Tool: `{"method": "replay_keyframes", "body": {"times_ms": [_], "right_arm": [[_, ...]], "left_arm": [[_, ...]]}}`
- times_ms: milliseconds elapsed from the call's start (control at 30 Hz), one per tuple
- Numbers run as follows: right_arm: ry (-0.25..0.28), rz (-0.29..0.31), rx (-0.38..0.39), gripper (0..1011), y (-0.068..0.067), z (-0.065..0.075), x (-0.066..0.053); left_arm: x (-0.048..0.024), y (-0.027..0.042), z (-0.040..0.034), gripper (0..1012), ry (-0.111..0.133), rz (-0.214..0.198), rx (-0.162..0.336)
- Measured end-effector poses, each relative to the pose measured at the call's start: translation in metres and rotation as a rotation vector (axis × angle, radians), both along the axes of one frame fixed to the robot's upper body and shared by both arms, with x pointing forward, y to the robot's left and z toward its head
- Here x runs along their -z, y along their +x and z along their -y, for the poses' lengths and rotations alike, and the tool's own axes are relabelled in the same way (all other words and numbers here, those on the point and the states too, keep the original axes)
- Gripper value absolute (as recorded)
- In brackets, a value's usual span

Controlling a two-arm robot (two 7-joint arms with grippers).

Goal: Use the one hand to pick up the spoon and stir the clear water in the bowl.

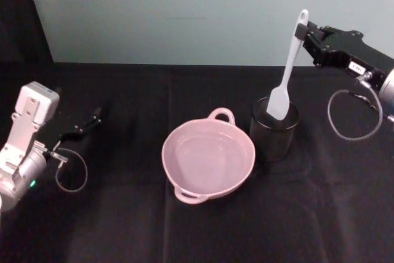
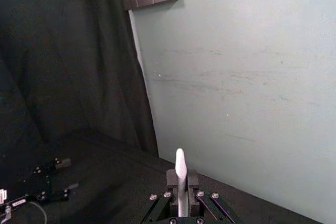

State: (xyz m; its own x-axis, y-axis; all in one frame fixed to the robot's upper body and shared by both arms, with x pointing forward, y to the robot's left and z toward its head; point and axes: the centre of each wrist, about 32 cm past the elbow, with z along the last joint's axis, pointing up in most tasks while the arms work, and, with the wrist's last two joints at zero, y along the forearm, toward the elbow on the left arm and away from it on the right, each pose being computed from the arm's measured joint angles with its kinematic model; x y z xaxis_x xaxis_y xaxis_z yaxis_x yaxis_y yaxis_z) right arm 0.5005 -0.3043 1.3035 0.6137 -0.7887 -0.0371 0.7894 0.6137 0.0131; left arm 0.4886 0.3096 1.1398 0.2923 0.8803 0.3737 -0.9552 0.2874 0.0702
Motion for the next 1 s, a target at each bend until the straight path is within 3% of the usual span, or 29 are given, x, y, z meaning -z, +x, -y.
{"method": "replay_keyframes", "body": {"times_ms": [900, 1000], "right_arm": [[-0.003, 0.0, -0.003, 112, 0.0001, 0.0004, -0.0008], [-0.015, 0.005, -0.027, 111, -0.0009, -0.0071, -0.0017]], "left_arm": [[0.0, 0.0, 0.0, 1011, 0.0, 0.0, 0.0], [0.0, 0.0, 0.0, 1011, 0.0, 0.0, 0.0]]}}
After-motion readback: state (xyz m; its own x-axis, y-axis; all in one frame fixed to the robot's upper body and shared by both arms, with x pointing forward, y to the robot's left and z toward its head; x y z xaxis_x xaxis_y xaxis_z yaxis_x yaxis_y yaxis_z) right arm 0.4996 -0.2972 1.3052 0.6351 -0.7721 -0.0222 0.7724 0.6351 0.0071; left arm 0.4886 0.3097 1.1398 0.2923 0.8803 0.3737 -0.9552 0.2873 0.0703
